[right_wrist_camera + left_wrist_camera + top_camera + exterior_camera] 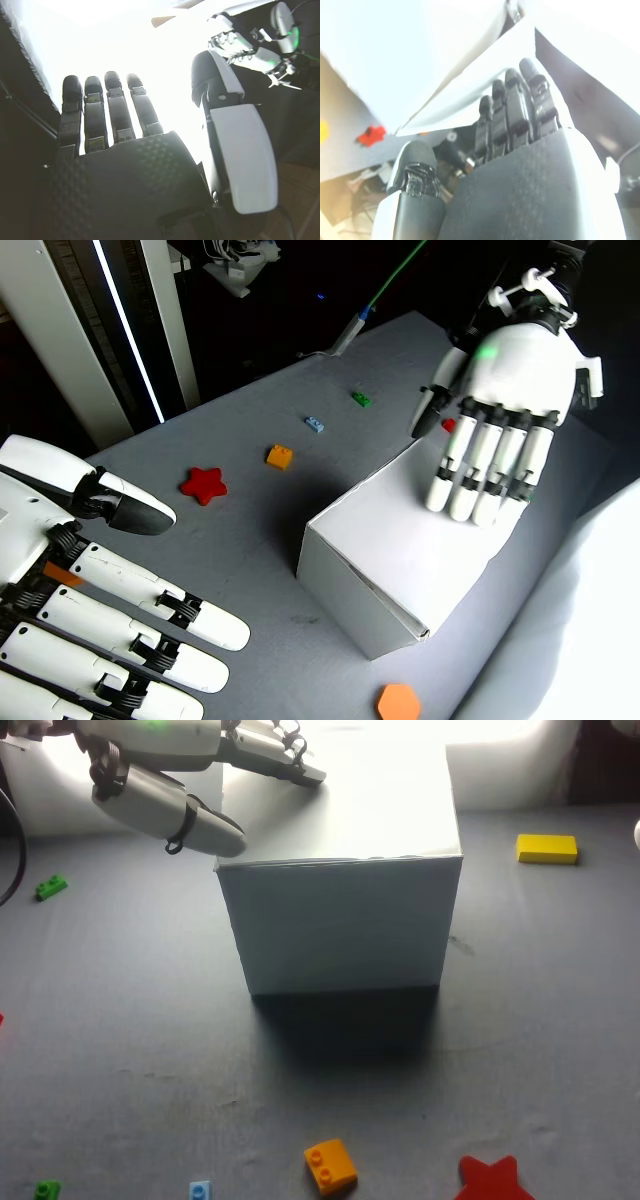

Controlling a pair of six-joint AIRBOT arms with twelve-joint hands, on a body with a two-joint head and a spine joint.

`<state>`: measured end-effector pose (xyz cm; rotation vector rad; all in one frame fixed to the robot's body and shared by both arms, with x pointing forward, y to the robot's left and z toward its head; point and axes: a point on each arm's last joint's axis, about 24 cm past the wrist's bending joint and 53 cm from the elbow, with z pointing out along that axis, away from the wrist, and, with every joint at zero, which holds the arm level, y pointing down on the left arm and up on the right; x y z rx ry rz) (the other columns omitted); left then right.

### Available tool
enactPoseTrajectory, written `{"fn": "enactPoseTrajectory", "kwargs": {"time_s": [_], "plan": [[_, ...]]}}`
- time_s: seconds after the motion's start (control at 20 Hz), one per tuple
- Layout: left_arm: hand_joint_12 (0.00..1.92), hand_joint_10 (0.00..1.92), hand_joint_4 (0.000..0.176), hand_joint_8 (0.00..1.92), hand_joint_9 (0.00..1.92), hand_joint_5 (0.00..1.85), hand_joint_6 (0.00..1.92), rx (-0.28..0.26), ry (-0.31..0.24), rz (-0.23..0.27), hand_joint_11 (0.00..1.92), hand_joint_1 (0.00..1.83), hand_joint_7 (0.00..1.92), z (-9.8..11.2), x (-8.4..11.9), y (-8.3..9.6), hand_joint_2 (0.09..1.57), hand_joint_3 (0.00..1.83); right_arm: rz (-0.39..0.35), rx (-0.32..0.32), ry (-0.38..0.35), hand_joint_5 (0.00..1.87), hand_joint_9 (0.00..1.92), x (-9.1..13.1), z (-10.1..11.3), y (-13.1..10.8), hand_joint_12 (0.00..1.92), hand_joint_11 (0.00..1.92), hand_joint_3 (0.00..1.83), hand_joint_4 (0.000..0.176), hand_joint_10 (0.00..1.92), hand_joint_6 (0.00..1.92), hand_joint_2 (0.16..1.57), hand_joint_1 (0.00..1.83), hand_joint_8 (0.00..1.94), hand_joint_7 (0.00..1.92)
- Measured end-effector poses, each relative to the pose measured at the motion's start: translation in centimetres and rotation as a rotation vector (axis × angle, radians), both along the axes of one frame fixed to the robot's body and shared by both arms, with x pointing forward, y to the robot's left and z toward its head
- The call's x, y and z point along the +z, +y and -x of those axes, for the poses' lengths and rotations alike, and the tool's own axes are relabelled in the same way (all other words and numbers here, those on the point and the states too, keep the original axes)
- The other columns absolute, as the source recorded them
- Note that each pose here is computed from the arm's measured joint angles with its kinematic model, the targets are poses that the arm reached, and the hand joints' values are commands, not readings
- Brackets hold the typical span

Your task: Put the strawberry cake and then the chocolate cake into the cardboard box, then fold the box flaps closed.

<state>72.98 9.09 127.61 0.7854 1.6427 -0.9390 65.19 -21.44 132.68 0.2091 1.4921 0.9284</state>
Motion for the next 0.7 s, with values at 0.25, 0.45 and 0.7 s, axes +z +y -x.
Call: {"fn": "enactPoseTrajectory", "kwargs": {"time_s": [0.25,0.45,0.7], "plan": [[0.74,0.0,0.02,0.0,0.22,0.17,0.0,0.0,0.033,-0.015,0.0,0.09,0.22,0.3,-1.7,-0.3,1.37,0.0,0.002,0.002,-0.001,0.02,0.06,0.0,0.0,0.1,0.18,0.0,0.0,0.0,0.01,0.0,1.32,0.09,0.0,0.06],[0.75,0.0,0.016,0.0,0.22,0.16,0.0,-0.003,0.03,-0.019,0.0,0.09,0.22,0.4,-1.7,-0.5,1.37,0.0,0.004,0.002,-0.002,0.03,0.06,0.0,0.0,0.1,0.36,0.0,0.0,0.0,0.01,0.0,1.31,0.11,0.0,0.07],[0.75,0.0,0.014,0.0,0.23,0.18,0.01,-0.056,-0.054,-0.067,0.0,0.08,0.23,2.3,0.4,-0.1,1.37,0.0,0.005,0.004,-0.001,0.03,0.05,0.0,0.1,0.2,0.29,0.0,0.0,0.0,0.0,0.0,1.33,0.04,0.0,0.06]]}}
